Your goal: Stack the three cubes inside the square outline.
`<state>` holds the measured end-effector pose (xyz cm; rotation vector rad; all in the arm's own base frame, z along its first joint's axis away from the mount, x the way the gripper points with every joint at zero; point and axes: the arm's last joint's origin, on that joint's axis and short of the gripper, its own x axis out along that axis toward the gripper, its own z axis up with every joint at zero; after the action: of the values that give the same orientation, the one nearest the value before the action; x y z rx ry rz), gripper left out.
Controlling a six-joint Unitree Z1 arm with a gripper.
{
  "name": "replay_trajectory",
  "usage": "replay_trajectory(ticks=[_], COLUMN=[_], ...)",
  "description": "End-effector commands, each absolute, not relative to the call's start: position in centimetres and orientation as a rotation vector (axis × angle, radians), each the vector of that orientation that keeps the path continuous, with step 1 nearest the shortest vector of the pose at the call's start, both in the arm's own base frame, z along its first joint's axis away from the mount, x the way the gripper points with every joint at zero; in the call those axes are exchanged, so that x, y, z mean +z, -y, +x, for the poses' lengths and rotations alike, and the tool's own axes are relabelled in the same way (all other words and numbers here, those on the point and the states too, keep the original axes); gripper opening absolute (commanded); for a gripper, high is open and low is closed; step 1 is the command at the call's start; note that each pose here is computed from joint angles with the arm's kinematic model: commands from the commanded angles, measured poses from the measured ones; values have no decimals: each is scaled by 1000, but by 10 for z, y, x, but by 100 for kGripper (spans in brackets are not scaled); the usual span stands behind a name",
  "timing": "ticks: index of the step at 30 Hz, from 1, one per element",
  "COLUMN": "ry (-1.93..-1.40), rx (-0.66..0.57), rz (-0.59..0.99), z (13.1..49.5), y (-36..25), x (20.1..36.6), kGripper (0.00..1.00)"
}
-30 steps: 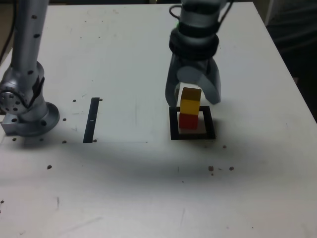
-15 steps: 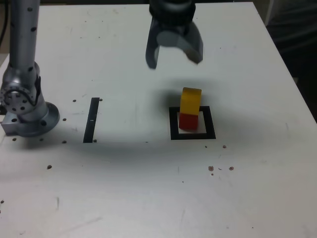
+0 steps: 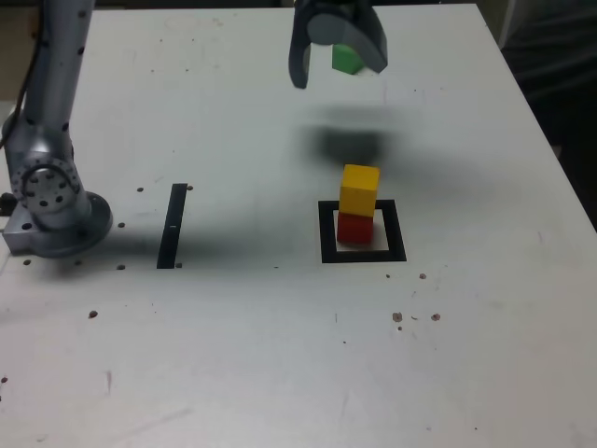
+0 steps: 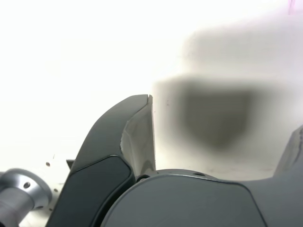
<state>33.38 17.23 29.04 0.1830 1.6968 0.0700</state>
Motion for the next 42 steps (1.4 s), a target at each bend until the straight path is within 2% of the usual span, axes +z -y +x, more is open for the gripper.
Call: replay_trajectory(ticks=[1, 8, 13, 18, 24, 30, 42], ry=[-1693, -1701, -1717, -1735, -1717, -1722, -1770], rx=[72, 36, -26, -42, -34, -52, -114], rz=[206, 370, 464, 538, 585, 611, 591], z=[334, 333, 337, 344, 352, 362, 383], y=[-189, -227, -248, -267, -293, -312, -332], x=[291, 299, 296, 286, 278, 267, 224], kGripper=[100, 100, 100, 100, 98, 97, 88])
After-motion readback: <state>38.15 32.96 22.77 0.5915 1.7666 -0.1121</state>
